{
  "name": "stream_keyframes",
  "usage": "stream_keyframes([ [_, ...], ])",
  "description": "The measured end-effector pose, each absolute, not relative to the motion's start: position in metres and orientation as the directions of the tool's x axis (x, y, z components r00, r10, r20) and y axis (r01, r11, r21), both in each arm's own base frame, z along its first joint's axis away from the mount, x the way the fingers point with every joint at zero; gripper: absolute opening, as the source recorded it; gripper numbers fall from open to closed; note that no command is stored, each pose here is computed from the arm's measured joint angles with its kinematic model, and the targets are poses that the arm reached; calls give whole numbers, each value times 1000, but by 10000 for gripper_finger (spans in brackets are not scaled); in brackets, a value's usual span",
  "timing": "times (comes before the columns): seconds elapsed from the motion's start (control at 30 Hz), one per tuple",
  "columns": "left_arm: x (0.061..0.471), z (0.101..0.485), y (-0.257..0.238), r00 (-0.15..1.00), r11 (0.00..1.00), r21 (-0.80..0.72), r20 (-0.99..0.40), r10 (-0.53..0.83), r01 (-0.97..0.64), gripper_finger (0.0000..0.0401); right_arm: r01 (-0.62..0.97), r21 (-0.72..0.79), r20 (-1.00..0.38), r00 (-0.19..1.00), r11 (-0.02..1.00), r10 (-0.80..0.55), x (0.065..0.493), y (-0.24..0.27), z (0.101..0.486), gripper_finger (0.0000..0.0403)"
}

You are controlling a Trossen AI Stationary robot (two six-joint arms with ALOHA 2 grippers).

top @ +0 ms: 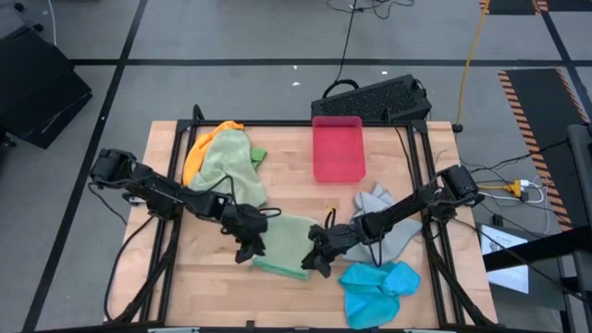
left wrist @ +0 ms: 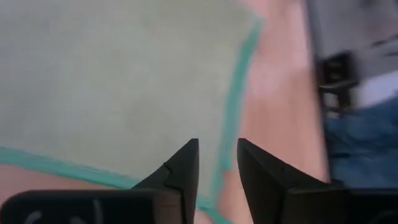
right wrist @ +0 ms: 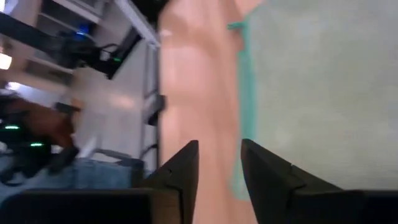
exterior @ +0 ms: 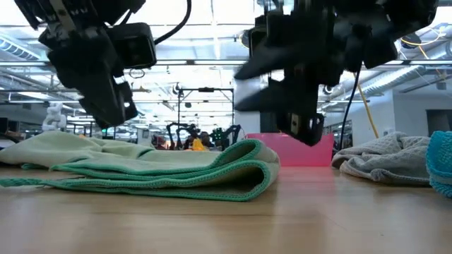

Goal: Fold microfiber towels
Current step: Fold the right light green microfiber cloth

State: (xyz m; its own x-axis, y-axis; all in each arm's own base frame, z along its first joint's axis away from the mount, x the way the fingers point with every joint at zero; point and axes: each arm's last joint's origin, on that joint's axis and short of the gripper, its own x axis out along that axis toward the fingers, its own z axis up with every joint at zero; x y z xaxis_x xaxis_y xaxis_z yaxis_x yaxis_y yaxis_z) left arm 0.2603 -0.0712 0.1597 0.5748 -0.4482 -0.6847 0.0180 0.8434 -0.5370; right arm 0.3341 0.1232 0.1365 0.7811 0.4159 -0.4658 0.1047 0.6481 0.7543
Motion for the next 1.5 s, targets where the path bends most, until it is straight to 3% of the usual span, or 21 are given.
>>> stream_keyframes([
  [0.2,263,148,-65,575,890,-450,-746,-334,-67,91,194,699,-555,753,688,352,335,122,108,50],
  [0.43,266,144,-63,567,843,-518,-742,-358,-145,90,225,673,-583,747,705,319,337,122,90,3],
  [1.0,288,192,-65,605,852,-503,-727,-326,-144,90,125,625,-544,778,771,315,319,112,163,1],
  [1.5,299,241,-52,543,914,-360,-814,-209,-187,109,266,494,-598,795,828,101,284,89,215,0],
])
